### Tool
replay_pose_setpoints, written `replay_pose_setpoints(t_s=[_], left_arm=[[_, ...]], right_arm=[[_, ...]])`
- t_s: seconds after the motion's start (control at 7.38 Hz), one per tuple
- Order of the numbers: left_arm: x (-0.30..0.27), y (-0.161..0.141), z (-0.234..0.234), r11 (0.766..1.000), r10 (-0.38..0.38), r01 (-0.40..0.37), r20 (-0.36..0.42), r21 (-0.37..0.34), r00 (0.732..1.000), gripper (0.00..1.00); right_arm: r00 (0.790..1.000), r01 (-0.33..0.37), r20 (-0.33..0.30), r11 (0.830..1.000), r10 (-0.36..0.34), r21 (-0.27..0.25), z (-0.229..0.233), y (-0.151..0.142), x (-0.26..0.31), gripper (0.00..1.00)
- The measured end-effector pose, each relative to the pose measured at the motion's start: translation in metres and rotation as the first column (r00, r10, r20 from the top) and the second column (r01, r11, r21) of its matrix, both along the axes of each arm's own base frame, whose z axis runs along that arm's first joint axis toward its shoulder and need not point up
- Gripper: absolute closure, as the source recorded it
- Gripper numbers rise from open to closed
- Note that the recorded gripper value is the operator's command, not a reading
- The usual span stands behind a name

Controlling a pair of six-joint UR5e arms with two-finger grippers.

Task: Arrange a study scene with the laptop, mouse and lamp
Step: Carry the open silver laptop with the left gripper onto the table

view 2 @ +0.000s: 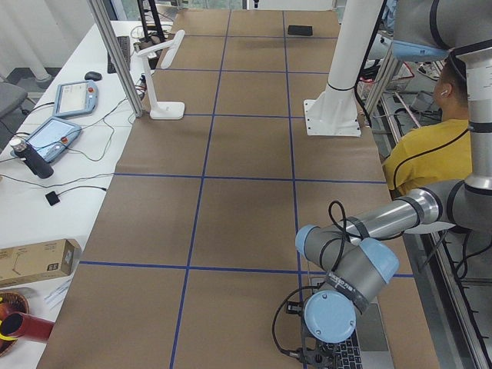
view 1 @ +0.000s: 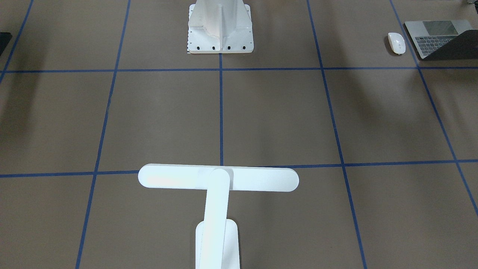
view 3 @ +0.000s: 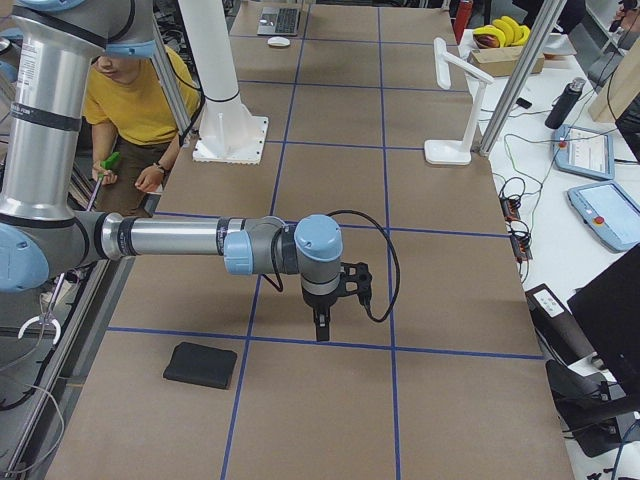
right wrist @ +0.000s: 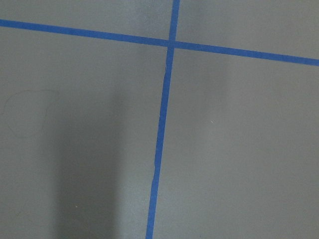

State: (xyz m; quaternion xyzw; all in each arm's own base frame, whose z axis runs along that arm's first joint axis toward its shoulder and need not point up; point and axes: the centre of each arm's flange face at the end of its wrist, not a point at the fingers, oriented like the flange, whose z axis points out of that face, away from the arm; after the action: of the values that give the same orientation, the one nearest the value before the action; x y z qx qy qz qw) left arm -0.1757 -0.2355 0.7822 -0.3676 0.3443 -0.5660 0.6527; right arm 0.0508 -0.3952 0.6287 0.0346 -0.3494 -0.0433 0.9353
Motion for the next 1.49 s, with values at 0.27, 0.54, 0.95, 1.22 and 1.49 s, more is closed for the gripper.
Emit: replay_pose_setpoints(t_s=[0.27, 0.54, 0.95, 1.22, 1.49], left_arm=[[0.004, 0.005, 0.015, 0.999, -0.017, 0.016, -0.031, -0.032, 0.999, 0.02], [0.012, 0.022, 0.025, 0.998, -0.020, 0.017, -0.047, -0.064, 0.999, 0.23], [0.015, 0.026, 0.025, 0.997, -0.045, 0.040, -0.069, -0.070, 0.997, 0.88], [0.013, 0.018, 0.020, 0.996, -0.065, 0.060, -0.073, -0.062, 0.995, 1.00], [0.011, 0.012, 0.011, 0.997, -0.066, 0.064, -0.066, -0.042, 0.996, 1.00]], right_arm=[[1.000, 0.000, 0.000, 1.000, 0.000, 0.001, 0.000, 0.000, 0.000, 0.00], [1.000, 0.000, 0.000, 1.000, 0.000, 0.001, -0.001, 0.000, 0.000, 0.00], [1.000, 0.000, 0.000, 1.000, 0.000, 0.001, -0.001, 0.000, 0.000, 0.00], [1.000, 0.000, 0.001, 1.000, 0.000, 0.000, 0.000, 0.000, 0.000, 0.00], [1.000, -0.001, 0.001, 1.000, 0.001, 0.000, 0.000, 0.000, 0.000, 0.00]])
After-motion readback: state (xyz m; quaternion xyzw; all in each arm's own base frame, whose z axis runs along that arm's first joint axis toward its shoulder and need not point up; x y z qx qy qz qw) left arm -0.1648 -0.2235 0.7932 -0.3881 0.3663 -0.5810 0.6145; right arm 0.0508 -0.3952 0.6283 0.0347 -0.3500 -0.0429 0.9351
